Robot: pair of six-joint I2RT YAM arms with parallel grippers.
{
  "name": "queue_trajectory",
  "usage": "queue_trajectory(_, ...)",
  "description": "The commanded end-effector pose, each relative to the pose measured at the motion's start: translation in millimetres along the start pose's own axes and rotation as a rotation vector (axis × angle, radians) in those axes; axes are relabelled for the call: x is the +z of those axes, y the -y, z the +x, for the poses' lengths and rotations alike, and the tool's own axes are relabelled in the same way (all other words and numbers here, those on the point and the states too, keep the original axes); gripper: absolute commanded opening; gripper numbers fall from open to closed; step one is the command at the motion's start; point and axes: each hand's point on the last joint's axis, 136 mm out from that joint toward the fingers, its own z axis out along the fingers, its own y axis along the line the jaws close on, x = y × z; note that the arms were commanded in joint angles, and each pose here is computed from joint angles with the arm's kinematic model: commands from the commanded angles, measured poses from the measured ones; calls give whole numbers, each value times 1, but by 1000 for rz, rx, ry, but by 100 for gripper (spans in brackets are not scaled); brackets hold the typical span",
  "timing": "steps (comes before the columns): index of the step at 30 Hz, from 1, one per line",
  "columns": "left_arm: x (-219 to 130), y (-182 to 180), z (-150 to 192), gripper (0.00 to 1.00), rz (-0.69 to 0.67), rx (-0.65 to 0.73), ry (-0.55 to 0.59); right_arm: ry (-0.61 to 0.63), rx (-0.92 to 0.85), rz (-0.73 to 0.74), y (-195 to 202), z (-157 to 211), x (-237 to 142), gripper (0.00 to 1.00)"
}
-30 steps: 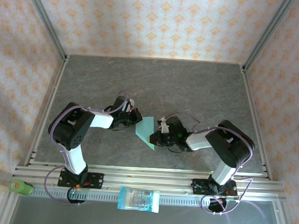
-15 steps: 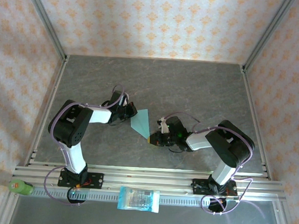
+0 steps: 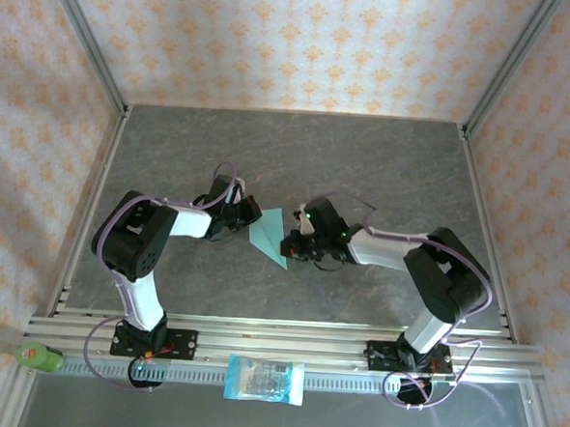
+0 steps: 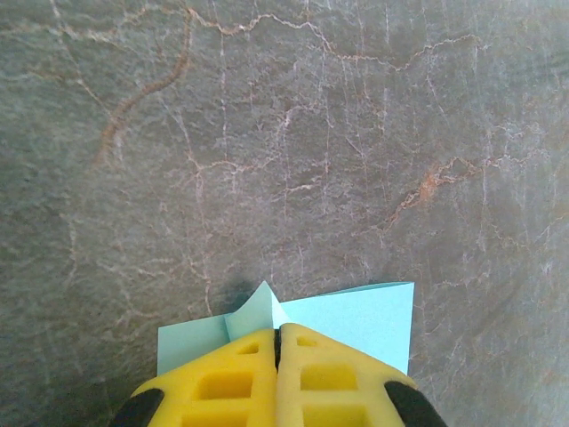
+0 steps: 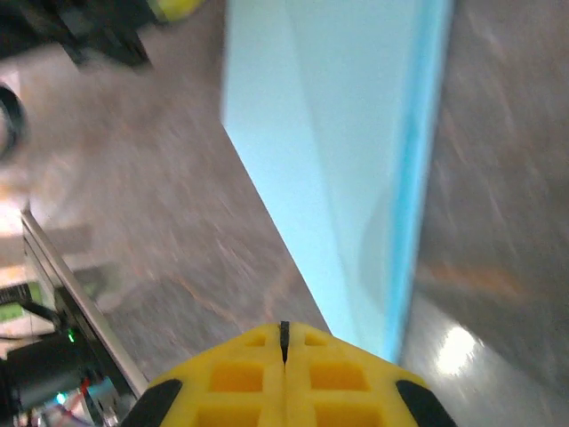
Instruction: Fold a paper plane with a square sheet of paper (pick it up from the middle)
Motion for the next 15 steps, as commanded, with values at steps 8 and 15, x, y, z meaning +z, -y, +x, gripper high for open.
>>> queue_trajectory(8, 3, -24, 25, 4, -62, -14, -79, -44, 27, 92, 14, -34, 54, 0)
queue_trajectory(15, 2, -23, 21, 4, -75, 4, -76, -140, 81, 186, 67, 27, 46, 0)
